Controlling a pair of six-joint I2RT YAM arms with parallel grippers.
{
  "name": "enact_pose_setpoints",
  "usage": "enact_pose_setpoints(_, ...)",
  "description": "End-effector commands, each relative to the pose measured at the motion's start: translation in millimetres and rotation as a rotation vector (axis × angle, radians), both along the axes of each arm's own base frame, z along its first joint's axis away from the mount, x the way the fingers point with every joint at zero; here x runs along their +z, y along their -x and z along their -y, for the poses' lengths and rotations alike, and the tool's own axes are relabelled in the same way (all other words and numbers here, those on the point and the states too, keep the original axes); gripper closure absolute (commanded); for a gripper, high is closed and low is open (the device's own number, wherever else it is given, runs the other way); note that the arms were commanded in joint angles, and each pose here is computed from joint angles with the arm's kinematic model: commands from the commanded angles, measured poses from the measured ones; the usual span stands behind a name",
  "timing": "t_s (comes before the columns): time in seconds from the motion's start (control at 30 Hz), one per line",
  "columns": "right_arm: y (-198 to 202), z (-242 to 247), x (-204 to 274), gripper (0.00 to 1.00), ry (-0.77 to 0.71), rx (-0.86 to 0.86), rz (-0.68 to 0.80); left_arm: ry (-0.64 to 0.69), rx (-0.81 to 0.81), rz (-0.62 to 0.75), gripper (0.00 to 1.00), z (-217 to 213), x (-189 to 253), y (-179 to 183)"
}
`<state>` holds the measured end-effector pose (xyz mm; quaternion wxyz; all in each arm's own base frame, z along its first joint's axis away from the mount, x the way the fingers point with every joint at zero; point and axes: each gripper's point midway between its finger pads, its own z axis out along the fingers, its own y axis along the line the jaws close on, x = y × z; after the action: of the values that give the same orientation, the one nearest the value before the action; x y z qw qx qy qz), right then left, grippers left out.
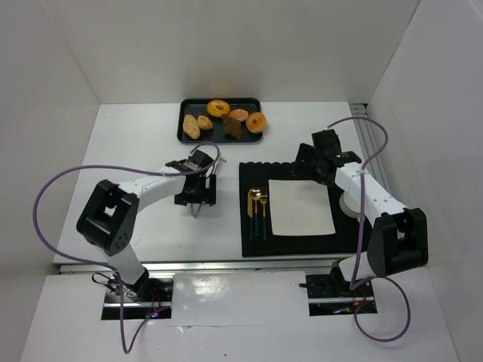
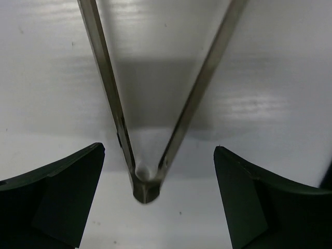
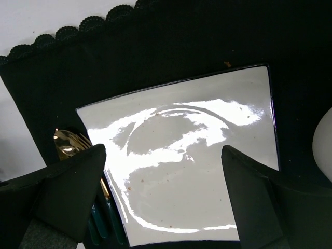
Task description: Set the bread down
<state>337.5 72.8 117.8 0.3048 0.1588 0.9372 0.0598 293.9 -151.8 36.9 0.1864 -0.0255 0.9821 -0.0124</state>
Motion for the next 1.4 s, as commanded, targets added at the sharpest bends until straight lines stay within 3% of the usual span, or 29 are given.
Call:
enact_pose_setpoints(0.0, -20, -4, 19, 0.01, -0.026, 0.006, 0.082, 0.001, 0.003, 0.066, 0.00, -3, -11, -34)
enact_pose_setpoints(0.33, -15, -6, 17, 0.01, -0.056, 0.009, 0.086, 0.009, 0.031, 0.129, 0.03, -15, -14, -82)
enact_pose_setpoints(0.47, -17, -8, 18, 0.01, -0.063, 0.015, 0.085, 0.045, 0.008, 0.149, 0.12, -6, -15, -89)
enact_pose_setpoints(0.6, -17, -8, 18, 0.01, -0.064, 0.015, 0.085, 0.041, 0.002, 0.166, 0.32, -5, -9, -87)
enact_pose_setpoints(0.73, -17, -8, 21, 0.01, -0.065, 0.015, 0.094, -0.011, 0.023, 0.140, 0.57, -19, -3, -64)
enact_pose_setpoints(0.77, -17, -8, 21, 0.01, -0.065, 0.015, 0.094, -0.007, 0.035, 0.136, 0.67, -21, 0, -59)
enact_pose_setpoints(0.8, -17, -7, 24, 0.01, -0.067, 0.015, 0.103, 0.002, 0.036, 0.155, 0.70, -22, 11, -55)
enact_pose_setpoints(1.03, -21, -10, 28, 0.01, -0.076, 0.021, 0.111, 0.017, 0.037, 0.218, 0.71, -27, 61, -33)
enact_pose_setpoints(1.2, -21, -12, 28, 0.01, -0.084, 0.028, 0.109, 0.089, -0.068, 0.332, 0.73, -7, 137, -57)
enact_pose_setpoints(1.27, -25, -13, 34, 0.01, -0.087, 0.029, 0.128, 0.075, -0.078, 0.310, 0.73, -4, 149, -63)
enact_pose_setpoints(1.3, -25, -13, 34, 0.01, -0.087, 0.029, 0.129, 0.105, -0.091, 0.367, 0.73, 5, 181, -79)
enact_pose_setpoints(1.37, -28, -13, 38, 0.01, -0.089, 0.029, 0.139, 0.105, -0.090, 0.340, 0.73, 12, 180, -99)
